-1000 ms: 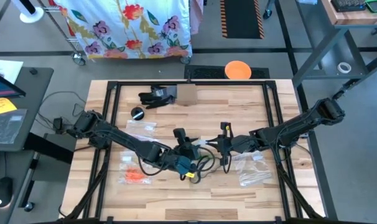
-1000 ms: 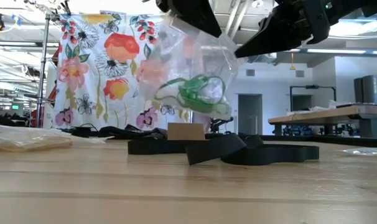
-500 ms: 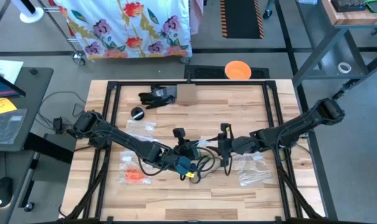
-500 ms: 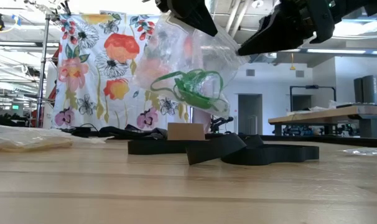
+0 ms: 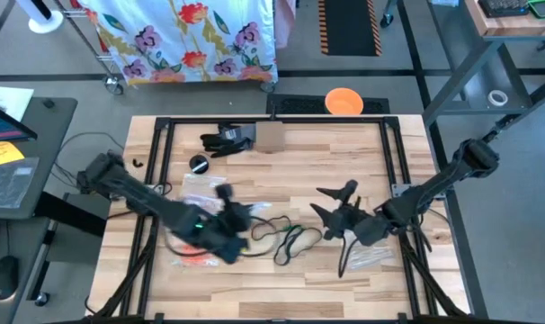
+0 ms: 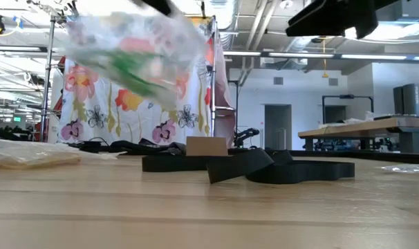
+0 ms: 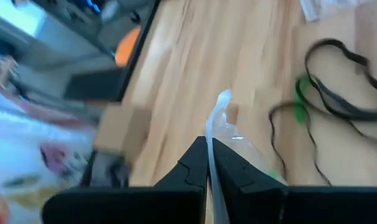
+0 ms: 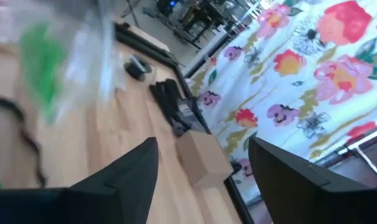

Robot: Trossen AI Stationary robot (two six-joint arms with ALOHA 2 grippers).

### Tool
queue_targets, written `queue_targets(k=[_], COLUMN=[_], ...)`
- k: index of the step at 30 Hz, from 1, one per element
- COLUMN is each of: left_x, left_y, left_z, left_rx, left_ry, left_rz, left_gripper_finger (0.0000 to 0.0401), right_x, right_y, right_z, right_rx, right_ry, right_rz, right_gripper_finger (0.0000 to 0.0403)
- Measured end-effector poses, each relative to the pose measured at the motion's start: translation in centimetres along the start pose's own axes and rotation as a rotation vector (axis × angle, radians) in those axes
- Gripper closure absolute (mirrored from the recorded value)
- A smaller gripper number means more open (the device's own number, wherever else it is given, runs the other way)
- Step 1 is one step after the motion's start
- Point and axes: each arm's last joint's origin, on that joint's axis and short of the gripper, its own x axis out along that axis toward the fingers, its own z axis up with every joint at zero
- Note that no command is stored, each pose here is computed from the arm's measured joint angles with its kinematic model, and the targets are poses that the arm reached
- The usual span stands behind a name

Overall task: Sort rubber bands
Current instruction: Close the transparent zip bag

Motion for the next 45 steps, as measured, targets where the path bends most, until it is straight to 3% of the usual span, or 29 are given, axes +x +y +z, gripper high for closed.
queue_targets(k=[4, 8, 16, 21, 24, 35, 45], left_x=[-4.6, -7.8, -9.9, -11.1, -11.6, -8.3, -6.2], left_y=[2.6, 2.6, -3.1, -5.4, -5.5, -5.4, -4.7], left_z=[-2.8, -6.4, -14.7, -16.6, -17.2, -21.6, -24.4], left_rx=[-0.141, -0.312, -0.626, -0.733, -0.733, -0.929, -0.736], left_ry=[0.062, 0.052, -0.008, -0.187, -0.244, -0.120, -0.099], left_rz=[-0.093, -0.232, -0.599, -0.744, -0.743, -0.650, -0.530], left_gripper_finger=[0.0401, 0.0401, 0.0401, 0.0401, 0.0401, 0.0401, 0.0395], right_x=[-0.2, 0.1, 1.7, 3.3, 4.3, 5.4, 4.8], right_y=[0.1, 0.1, -0.5, -1.4, -2.0, -2.7, -2.1], right_z=[-0.2, -0.3, -0.9, -1.5, -1.8, -2.7, -2.6], right_rx=[0.024, 0.055, 0.099, 0.121, 0.136, 0.149, 0.158], right_ry=[0.008, 0.011, 0.049, 0.078, 0.091, 0.145, 0.145], right_rz=[0.011, 0.050, 0.092, 0.113, 0.141, 0.155, 0.183], right_gripper_finger=[0.0167, 0.0168, 0.0168, 0.0168, 0.0168, 0.0168, 0.0168])
